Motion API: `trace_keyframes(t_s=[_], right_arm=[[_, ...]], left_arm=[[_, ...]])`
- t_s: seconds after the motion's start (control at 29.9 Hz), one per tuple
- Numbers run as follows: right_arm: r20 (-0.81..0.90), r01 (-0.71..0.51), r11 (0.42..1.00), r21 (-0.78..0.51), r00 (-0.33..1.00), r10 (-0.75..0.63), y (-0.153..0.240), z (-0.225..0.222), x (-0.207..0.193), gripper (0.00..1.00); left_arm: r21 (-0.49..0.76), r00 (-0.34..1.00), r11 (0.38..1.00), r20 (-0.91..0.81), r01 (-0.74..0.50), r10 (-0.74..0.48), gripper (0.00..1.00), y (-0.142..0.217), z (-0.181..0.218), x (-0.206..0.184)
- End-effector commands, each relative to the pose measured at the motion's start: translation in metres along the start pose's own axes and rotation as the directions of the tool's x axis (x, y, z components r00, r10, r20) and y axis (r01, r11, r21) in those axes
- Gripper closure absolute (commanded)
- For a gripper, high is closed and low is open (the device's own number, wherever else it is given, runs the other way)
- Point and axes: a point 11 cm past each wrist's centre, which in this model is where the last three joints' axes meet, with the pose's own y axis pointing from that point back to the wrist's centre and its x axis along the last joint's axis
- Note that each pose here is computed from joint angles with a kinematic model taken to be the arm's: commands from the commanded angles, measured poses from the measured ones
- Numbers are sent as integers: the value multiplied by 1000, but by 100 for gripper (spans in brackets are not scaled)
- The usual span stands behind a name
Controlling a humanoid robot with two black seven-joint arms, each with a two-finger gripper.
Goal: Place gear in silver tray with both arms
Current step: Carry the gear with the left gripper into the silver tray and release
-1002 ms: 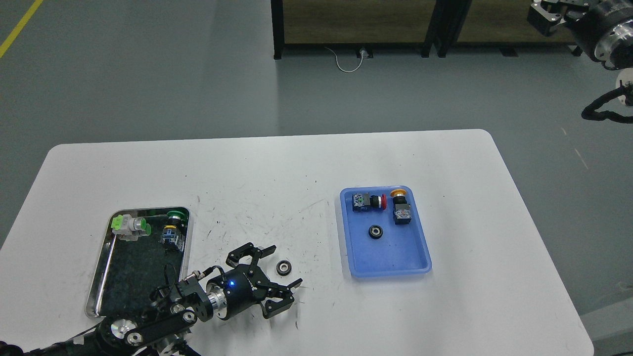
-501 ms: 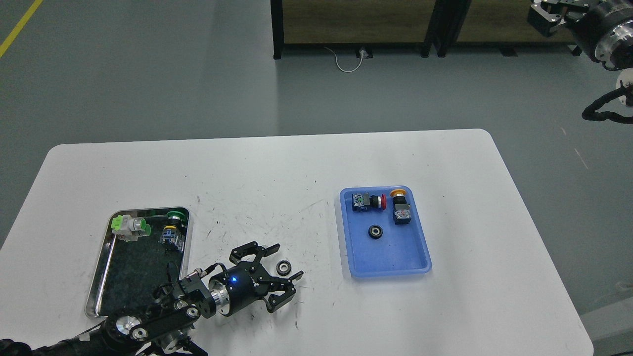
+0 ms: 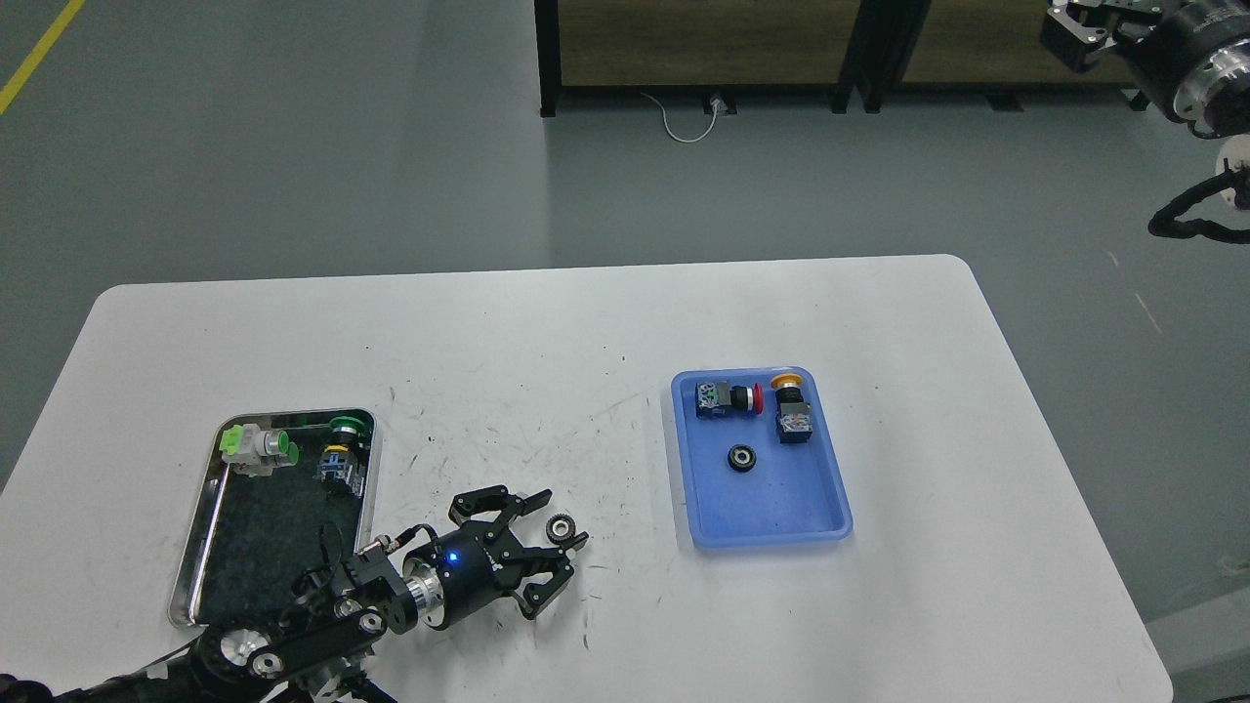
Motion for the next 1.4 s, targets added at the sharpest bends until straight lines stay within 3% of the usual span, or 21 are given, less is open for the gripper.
trace_keyframes(t_s=[0.0, 0.27, 0.6, 0.8, 1.14, 1.37], right_arm=[[0, -1, 1000, -1, 1000, 1, 0, 1, 0, 1], [0, -1, 1000, 1, 1000, 1, 0, 0, 0, 1], [-2, -5, 1000, -6, 1000, 5, 1, 3, 1, 1], [-2, -5, 1000, -4, 1000, 5, 1, 2, 1, 1], [-1, -7, 1000, 6, 1000, 7, -1, -2, 1, 1], [4, 4, 1000, 7, 1000, -4, -3, -1, -8, 1]], left_arm=[[1, 1000, 1000, 0, 1, -1, 41, 0, 0, 0], [4, 1000, 1000, 3, 2, -2, 49, 0, -1, -1], [7, 1000, 1000, 13, 24, -24, 68, 0, -2, -7], [-15, 1000, 1000, 6, 14, -14, 70, 0, 6, -5], [-55, 988, 987, 11, -150, 151, 70, 73, 33, 97], [12, 979, 980, 30, -201, 200, 70, 140, 13, 120]])
